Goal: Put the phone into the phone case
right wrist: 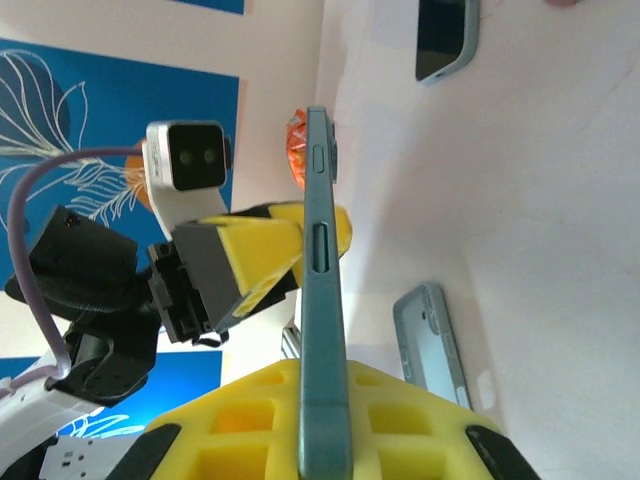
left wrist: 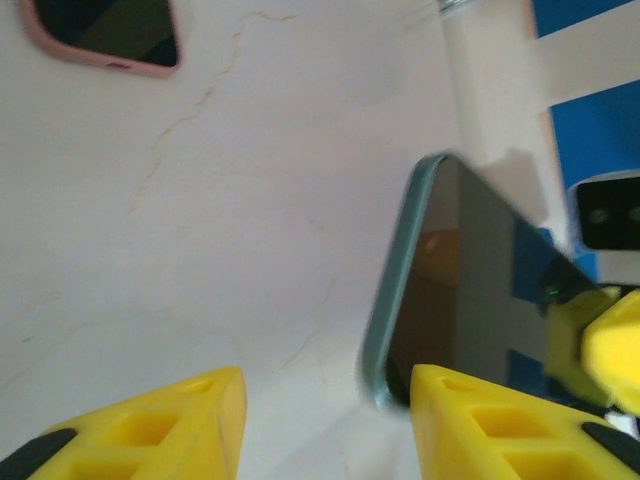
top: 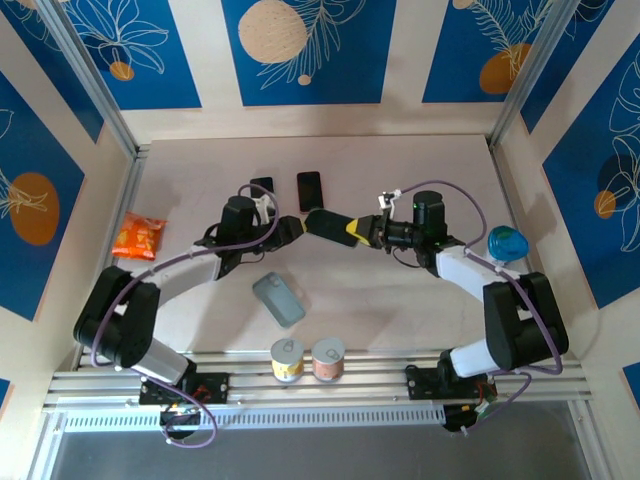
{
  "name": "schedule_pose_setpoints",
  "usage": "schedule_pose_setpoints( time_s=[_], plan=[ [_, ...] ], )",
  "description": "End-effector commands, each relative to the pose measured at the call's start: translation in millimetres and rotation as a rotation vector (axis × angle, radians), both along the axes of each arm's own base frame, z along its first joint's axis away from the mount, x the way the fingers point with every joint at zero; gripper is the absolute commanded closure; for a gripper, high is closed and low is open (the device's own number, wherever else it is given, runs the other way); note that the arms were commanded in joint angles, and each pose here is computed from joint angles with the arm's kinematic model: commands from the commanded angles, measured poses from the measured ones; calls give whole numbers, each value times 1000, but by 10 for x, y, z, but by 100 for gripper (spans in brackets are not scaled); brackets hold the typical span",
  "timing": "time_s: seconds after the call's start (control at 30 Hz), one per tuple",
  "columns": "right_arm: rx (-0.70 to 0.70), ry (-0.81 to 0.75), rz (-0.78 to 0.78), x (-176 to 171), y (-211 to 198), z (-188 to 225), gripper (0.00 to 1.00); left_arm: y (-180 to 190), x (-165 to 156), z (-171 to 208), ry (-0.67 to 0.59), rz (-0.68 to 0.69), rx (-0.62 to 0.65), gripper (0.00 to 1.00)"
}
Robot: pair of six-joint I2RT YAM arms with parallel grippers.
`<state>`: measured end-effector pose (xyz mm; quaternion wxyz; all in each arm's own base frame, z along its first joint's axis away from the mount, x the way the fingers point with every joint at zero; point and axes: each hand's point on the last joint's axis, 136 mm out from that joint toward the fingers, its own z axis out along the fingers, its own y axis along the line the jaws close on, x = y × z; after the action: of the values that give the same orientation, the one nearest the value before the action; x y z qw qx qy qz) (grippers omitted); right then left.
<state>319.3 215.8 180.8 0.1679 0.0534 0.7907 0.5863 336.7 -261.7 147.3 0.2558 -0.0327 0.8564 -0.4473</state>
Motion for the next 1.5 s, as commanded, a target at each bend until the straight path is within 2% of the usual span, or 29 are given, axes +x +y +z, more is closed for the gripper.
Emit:
schedule_pose_setpoints(
  time_s=[0.0, 0.1, 0.2, 0.27, 0.37, 0.47, 0.87, 1.1, 1.47],
  plan=[
    [-11, -63, -36, 22, -203, 168, 100, 230, -218, -184, 33, -24, 181, 56],
    [-27, -58, -67, 31, -350, 166, 100, 370, -413, -291, 62, -48, 267, 61],
    [-36, -57, -81, 27, -443, 167, 100, 403, -635, -412, 105, -100, 304, 71],
    [-38, -53, -93, 32, -491, 163, 100, 360, -810, -516, 149, -154, 314, 81],
    [-34, -49, -103, 45, -529, 163, 100, 274, -1049, -669, 218, -229, 316, 100],
    [-24, -44, -94, 44, -520, 175, 100, 235, -1239, -825, 275, -278, 331, 100],
    [-17, -37, -83, 18, -512, 189, 100, -20, -1479, -1171, 397, -385, 349, 100],
    [-13, -27, -94, -5, -526, 192, 100, -277, -1259, -1258, 396, -378, 292, 100],
    [-38, -25, -131, -70, -685, 249, 100, -779, -720, -1194, 335, -333, 183, 100]
  ],
)
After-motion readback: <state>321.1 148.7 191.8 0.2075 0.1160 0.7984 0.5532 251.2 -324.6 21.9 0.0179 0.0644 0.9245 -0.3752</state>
